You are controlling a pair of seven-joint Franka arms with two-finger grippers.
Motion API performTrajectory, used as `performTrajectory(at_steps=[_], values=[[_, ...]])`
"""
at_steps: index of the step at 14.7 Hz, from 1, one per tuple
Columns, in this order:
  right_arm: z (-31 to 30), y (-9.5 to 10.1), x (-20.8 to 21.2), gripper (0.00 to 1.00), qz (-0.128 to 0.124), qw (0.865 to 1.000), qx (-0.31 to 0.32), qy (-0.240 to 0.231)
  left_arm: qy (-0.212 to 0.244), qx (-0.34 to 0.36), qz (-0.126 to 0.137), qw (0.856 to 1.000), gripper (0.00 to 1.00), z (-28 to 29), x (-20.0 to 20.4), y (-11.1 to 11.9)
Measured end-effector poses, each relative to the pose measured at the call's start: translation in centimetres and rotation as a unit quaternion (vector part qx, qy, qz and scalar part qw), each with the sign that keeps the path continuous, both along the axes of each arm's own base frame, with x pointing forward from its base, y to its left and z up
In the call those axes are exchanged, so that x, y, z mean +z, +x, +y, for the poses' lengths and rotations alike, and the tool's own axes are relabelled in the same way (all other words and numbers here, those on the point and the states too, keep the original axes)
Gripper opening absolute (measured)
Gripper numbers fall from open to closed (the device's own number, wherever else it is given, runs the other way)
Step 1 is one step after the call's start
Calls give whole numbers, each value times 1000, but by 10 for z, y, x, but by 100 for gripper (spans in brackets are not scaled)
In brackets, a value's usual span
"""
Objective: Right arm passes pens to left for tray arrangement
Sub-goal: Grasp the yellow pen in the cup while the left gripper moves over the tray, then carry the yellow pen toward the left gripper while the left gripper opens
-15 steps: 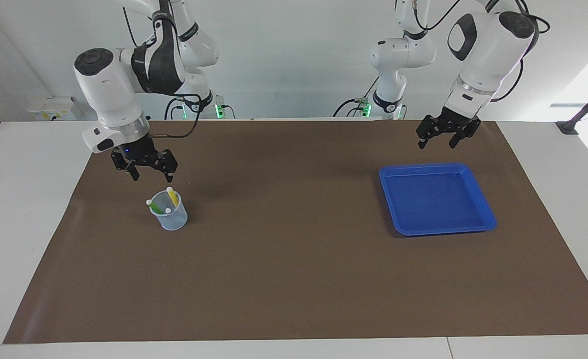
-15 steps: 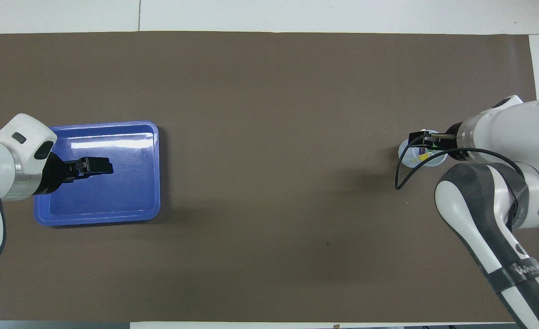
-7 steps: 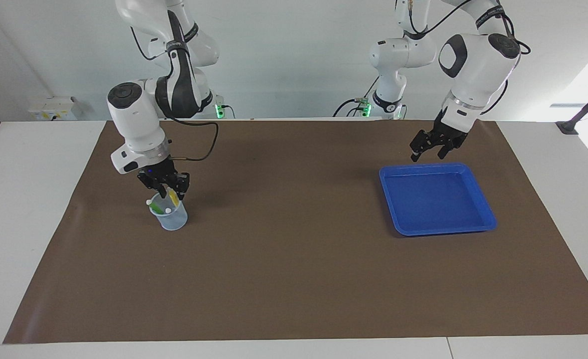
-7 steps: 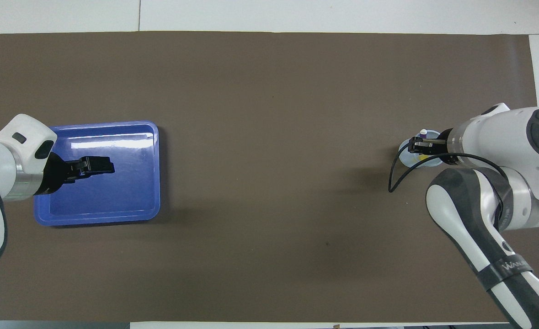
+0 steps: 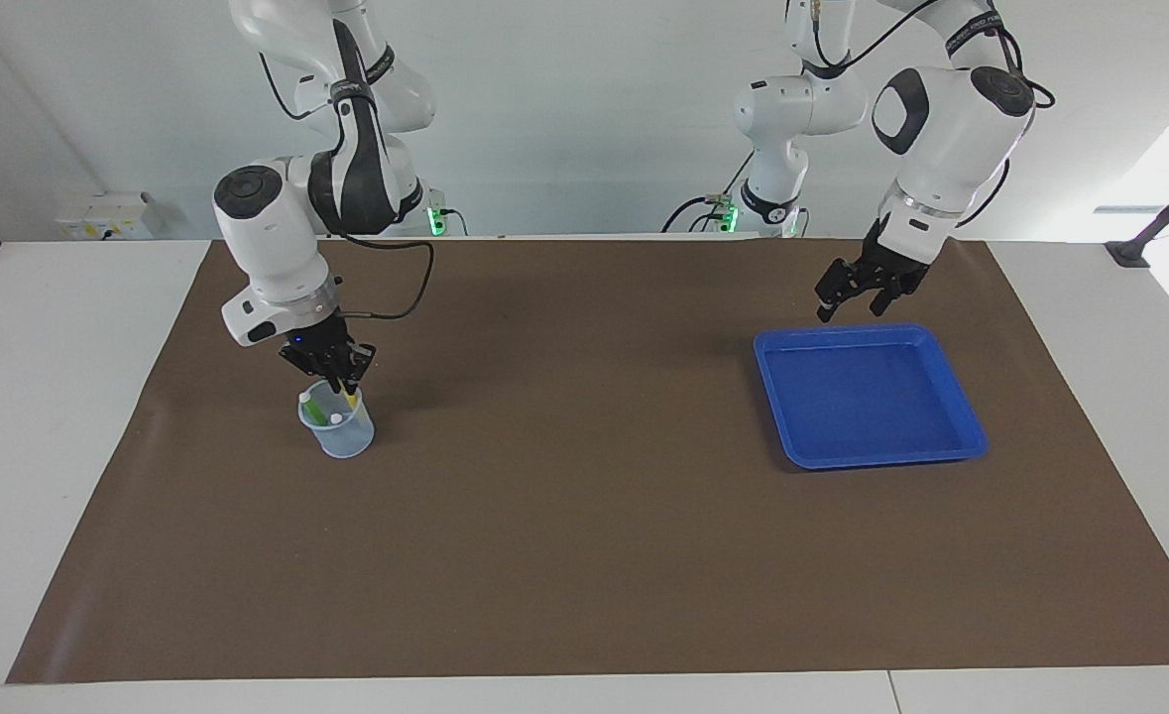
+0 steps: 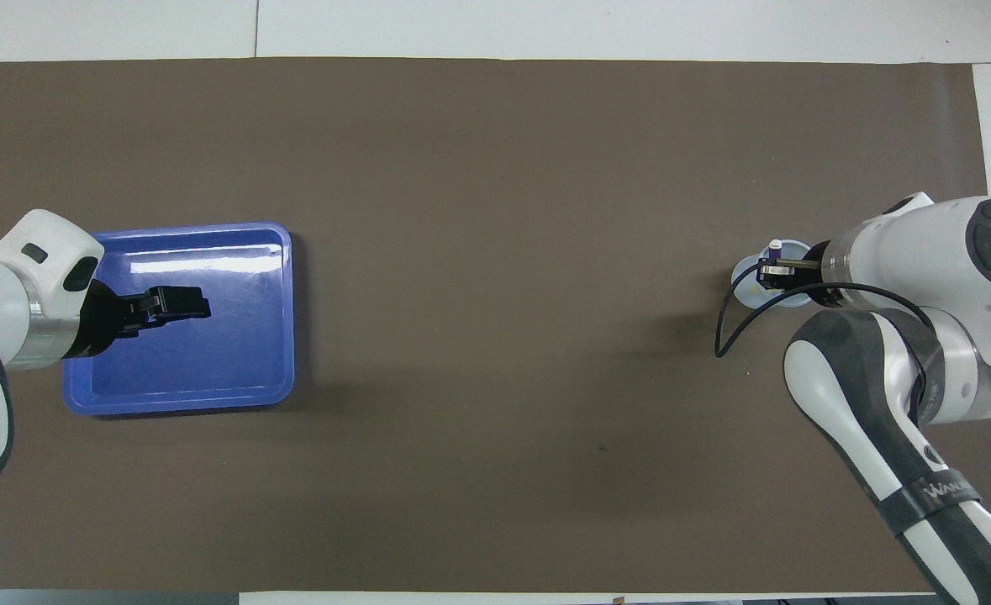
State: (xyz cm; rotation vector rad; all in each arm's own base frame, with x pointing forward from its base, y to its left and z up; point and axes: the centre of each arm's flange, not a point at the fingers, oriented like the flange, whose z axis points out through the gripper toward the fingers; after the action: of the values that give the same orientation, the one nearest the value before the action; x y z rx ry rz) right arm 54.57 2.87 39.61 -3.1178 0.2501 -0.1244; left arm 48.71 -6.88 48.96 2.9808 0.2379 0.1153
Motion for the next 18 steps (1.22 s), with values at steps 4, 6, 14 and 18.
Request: performTrajectory(at_steps=[4, 6, 14, 18], values=[[0, 2, 11, 17, -10, 1000, 7, 0, 0, 1, 0, 1000, 100, 0, 0, 0], [1, 4, 24, 17, -11, 1000, 7, 0, -1, 7, 2, 1000, 100, -6, 0, -1], [14, 15, 133, 17, 0, 996, -16, 82, -14, 77, 15, 997, 100, -62, 3, -11], [31, 16, 155, 17, 9, 974, -61, 217, -96, 206, 38, 973, 100, -109, 36, -12]])
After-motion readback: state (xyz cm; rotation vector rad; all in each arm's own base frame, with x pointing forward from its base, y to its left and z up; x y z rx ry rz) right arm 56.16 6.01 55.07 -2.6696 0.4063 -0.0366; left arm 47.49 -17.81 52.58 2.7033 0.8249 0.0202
